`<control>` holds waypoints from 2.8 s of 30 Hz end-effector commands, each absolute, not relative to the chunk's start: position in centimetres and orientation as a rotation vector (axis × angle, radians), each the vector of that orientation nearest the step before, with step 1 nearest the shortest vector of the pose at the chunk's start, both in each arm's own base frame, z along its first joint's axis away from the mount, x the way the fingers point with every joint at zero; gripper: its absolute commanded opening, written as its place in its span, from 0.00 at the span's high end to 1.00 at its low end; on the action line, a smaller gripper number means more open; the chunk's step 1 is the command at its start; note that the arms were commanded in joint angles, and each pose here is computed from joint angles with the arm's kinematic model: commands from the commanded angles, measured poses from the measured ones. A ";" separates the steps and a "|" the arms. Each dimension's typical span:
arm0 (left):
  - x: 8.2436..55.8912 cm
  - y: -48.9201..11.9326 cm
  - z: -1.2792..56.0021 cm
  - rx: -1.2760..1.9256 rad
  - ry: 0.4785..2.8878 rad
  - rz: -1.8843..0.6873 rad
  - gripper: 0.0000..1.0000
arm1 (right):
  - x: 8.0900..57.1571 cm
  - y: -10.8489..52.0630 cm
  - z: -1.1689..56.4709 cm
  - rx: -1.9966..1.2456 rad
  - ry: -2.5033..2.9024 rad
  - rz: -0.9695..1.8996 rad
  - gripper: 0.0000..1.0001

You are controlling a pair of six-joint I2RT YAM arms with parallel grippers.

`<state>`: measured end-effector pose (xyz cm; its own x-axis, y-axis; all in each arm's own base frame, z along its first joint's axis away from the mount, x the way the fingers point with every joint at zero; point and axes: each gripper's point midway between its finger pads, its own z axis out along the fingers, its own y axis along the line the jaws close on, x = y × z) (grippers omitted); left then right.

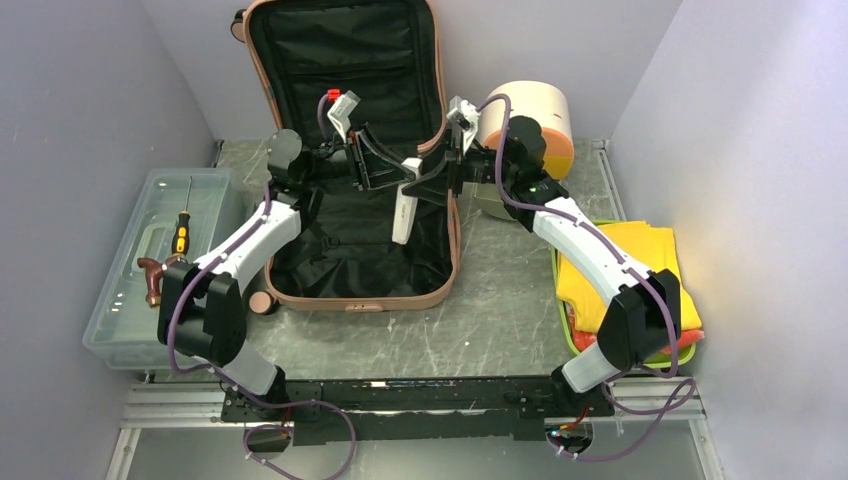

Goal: Open, take out, and arrange the luggage
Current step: Pass from the left arm to the right, then place the makeup in the drawer, then close the drawer in the storage box.

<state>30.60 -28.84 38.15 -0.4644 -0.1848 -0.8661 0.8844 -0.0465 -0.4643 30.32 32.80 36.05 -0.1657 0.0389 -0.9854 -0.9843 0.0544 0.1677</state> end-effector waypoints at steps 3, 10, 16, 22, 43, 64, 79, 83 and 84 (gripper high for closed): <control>29.2 -28.4 40.7 0.850 1.294 -1.589 0.69 | 29.1 33.1 37.3 -1.135 1.246 1.270 0.57; 29.7 -26.7 43.0 0.799 1.273 -1.554 0.02 | 29.1 32.4 36.7 -1.149 1.262 1.188 0.78; 31.5 -22.2 45.1 0.720 1.313 -1.406 0.01 | 29.8 31.1 36.1 -1.171 1.267 1.023 0.79; 35.3 -15.0 37.9 0.628 1.687 -0.809 0.01 | 31.9 27.4 34.8 -1.222 1.292 0.678 0.80; 23.9 -7.8 21.1 0.722 2.038 -0.678 0.00 | 38.2 15.2 27.5 -1.483 1.186 0.357 0.91; 24.0 -6.2 20.2 0.598 2.065 -0.797 0.01 | 44.5 14.5 18.7 -1.757 1.085 0.224 0.85; 23.7 -5.6 21.1 0.561 2.021 -0.820 0.00 | 42.8 11.6 17.6 -1.916 1.197 0.105 0.21; 23.7 -5.5 21.2 0.556 2.014 -0.821 0.01 | 41.9 15.2 20.0 -1.740 1.272 0.211 0.27; 23.7 -5.5 21.3 0.555 2.015 -0.822 0.01 | 41.8 16.3 20.1 -1.709 1.295 0.227 0.30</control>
